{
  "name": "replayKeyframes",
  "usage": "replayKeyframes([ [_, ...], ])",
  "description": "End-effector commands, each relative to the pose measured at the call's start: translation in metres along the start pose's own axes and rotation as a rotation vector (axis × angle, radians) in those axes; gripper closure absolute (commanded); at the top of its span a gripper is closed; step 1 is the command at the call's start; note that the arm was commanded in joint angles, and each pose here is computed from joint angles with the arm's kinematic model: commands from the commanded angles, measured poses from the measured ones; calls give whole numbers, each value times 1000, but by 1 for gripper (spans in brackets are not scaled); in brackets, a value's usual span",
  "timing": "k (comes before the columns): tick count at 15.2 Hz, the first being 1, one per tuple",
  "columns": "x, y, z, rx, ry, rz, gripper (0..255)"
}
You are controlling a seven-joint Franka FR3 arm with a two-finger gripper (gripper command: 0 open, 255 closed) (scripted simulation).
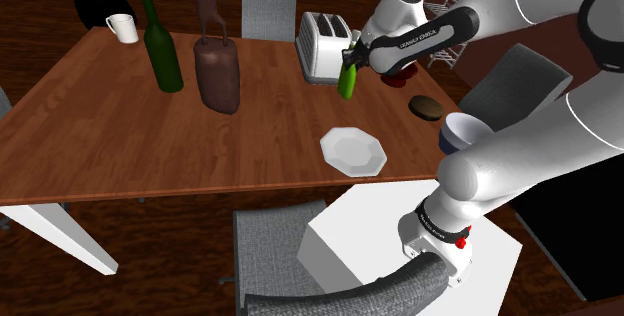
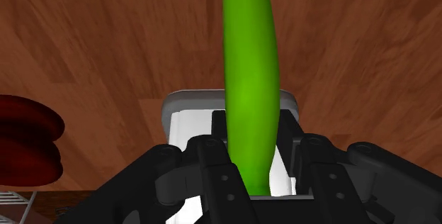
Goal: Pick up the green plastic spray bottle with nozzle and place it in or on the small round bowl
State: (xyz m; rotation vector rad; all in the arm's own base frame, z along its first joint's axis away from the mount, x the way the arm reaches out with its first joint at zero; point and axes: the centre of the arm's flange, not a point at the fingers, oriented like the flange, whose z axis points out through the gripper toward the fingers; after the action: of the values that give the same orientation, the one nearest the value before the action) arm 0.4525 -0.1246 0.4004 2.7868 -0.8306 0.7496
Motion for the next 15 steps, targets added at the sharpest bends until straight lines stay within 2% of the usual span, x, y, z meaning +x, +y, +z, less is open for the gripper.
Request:
replayKeyframes([
  [1, 5, -1, -10, 0, 0, 0, 255],
  [13, 37, -2, -65, 0, 0, 0, 255],
  [15, 44, 9, -63, 0, 0, 0, 255],
])
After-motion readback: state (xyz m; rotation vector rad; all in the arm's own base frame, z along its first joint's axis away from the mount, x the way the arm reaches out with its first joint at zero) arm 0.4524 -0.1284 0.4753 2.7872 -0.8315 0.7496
